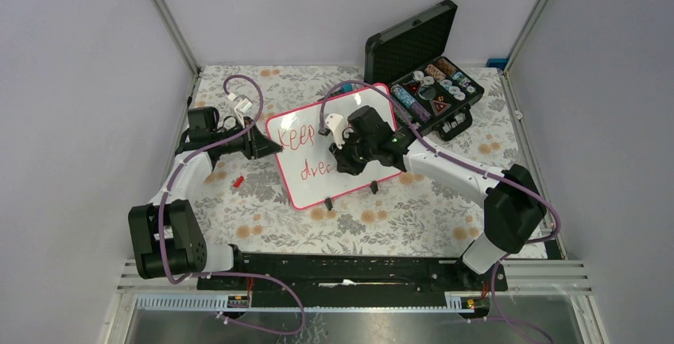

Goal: Write a sentence on the whiteboard

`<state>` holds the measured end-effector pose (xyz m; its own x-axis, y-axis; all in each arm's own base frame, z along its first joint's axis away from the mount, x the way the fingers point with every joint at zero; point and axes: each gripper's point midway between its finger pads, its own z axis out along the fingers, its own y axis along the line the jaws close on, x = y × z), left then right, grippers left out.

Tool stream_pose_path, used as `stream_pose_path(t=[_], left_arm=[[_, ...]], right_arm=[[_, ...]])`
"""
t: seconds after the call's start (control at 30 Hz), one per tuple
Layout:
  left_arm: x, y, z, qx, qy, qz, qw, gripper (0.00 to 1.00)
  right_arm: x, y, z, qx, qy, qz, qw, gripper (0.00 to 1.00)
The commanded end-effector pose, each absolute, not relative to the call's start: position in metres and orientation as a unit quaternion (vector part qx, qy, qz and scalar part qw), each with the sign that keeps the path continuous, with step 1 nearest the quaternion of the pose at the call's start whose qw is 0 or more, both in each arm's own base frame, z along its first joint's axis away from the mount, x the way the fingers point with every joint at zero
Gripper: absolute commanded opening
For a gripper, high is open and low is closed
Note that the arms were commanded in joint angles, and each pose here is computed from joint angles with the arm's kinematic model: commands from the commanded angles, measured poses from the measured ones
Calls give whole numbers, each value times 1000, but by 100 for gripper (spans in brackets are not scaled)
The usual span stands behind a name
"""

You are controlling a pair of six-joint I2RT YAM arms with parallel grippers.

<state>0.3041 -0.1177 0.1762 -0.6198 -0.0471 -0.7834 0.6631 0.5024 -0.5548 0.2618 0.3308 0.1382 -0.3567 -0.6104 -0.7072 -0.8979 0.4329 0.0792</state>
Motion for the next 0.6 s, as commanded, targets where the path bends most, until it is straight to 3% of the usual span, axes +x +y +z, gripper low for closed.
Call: stream_pose_path(t=[0.0,0.57], left_arm=[[312,-119,189,240,757,-433,427,0],[311,-119,189,240,757,-434,426,0]], right_arm=[[270,331,157,-474,779,226,344,0],[287,326,178,-458,777,222,371,0]])
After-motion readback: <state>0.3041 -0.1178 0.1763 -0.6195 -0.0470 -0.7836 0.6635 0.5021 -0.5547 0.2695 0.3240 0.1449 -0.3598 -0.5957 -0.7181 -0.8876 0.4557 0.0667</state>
